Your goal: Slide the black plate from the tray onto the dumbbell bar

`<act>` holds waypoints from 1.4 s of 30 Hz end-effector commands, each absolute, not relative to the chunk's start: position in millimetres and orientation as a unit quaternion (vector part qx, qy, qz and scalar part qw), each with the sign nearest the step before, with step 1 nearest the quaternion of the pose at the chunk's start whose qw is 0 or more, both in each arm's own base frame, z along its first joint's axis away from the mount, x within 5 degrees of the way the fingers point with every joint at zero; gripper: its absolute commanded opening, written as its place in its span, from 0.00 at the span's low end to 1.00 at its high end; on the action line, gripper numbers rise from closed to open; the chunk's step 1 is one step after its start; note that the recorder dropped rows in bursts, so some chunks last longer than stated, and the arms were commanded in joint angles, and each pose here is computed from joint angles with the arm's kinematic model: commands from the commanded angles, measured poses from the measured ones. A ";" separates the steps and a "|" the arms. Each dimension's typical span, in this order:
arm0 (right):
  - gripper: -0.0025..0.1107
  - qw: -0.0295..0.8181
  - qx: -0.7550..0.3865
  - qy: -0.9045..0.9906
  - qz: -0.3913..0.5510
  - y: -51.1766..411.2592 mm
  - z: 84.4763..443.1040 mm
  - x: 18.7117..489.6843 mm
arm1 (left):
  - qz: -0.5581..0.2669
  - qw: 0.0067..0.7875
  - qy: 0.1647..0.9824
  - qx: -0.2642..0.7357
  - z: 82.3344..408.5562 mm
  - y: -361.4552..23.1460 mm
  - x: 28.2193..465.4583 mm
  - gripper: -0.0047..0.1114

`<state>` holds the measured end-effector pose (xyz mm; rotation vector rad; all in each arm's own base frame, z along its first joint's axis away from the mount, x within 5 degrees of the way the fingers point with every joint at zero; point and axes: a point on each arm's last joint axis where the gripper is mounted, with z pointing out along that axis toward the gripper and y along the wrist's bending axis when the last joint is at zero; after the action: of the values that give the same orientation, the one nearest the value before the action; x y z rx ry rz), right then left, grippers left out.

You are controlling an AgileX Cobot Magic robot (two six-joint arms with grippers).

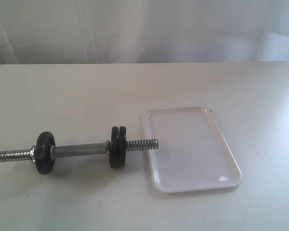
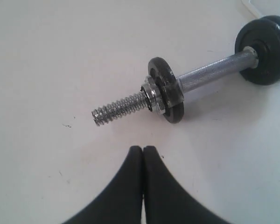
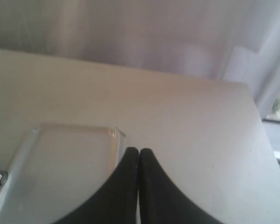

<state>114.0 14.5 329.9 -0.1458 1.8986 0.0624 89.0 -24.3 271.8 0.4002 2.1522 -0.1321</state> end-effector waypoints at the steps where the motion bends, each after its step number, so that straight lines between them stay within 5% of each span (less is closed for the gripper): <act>1: 0.02 0.662 -0.049 0.747 0.041 10.4 330.0 81.6 | -0.041 0.527 0.835 0.151 270.0 -19.5 68.7 0.05; 11: 0.02 0.792 -0.043 0.607 0.047 0.7 330.6 11.0 | -0.027 0.651 0.748 0.130 263.1 -13.6 43.0 0.05; 29: 0.02 0.782 -0.030 0.617 0.081 -1.0 359.3 -14.3 | -0.053 0.690 0.711 0.124 273.2 -14.8 29.9 0.04; 37: 0.02 0.746 -0.021 0.659 0.091 0.5 341.5 -5.0 | -0.170 0.673 0.718 0.043 266.3 -20.3 32.1 0.04; 42: 0.02 0.746 -0.017 0.659 0.095 3.0 318.3 13.4 | -0.151 0.671 0.725 0.035 237.7 -18.5 43.8 0.04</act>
<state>6.0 1.9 327.5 -0.0493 1.4616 0.1905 38.9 -19.0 253.1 0.0953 1.6317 -0.3402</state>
